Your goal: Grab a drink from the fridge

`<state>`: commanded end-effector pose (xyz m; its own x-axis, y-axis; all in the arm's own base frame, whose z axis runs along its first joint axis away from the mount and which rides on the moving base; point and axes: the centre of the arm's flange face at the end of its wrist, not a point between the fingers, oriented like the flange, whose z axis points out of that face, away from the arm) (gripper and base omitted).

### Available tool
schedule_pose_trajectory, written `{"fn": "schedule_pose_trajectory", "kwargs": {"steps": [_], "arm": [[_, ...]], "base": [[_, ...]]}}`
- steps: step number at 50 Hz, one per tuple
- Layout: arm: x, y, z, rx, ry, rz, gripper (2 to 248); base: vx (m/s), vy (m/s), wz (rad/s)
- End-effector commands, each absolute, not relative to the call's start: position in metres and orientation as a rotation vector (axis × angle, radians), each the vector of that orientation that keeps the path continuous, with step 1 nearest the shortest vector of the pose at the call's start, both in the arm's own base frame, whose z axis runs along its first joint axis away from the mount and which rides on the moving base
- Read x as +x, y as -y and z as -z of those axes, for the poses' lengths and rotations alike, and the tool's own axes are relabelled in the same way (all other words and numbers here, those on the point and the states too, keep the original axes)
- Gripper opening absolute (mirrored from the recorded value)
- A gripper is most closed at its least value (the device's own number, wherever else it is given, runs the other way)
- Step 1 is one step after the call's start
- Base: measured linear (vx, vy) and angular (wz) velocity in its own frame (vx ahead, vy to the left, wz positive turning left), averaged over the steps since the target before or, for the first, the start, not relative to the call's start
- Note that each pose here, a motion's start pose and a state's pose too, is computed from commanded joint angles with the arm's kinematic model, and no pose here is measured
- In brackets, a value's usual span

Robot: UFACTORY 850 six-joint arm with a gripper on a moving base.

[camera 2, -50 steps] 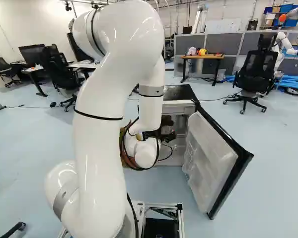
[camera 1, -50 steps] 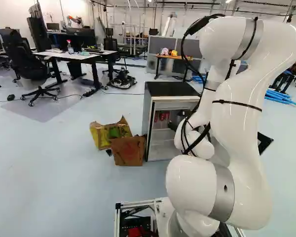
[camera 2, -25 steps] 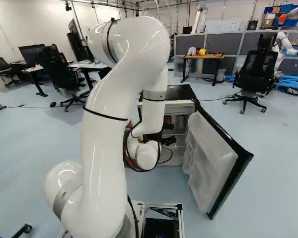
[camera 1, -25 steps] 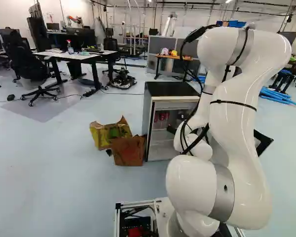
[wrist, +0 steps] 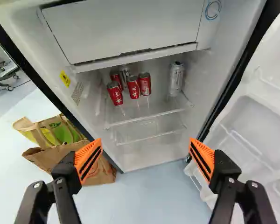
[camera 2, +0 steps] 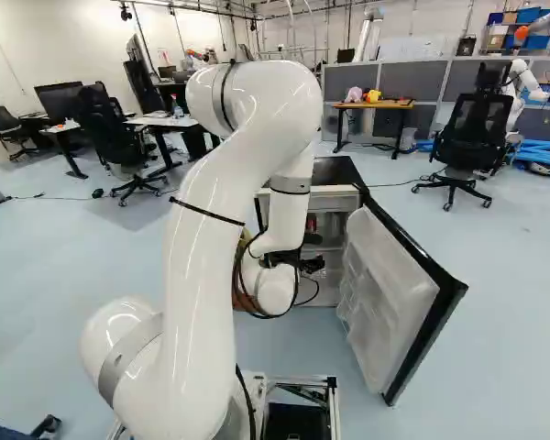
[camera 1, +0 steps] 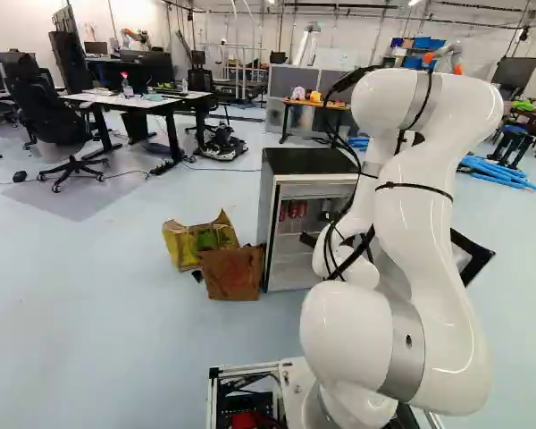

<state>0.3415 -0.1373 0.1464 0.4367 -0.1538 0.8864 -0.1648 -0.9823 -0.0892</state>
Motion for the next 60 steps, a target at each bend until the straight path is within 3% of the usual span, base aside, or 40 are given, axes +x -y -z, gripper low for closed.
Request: {"fn": "schedule_pose_trajectory", "kwargs": {"steps": [60], "arm": [[0.422, 0.139, -0.064, 2.634, 0.112, -1.877, 247]], "base": [[0.0, 0.0, 0.0]]}}
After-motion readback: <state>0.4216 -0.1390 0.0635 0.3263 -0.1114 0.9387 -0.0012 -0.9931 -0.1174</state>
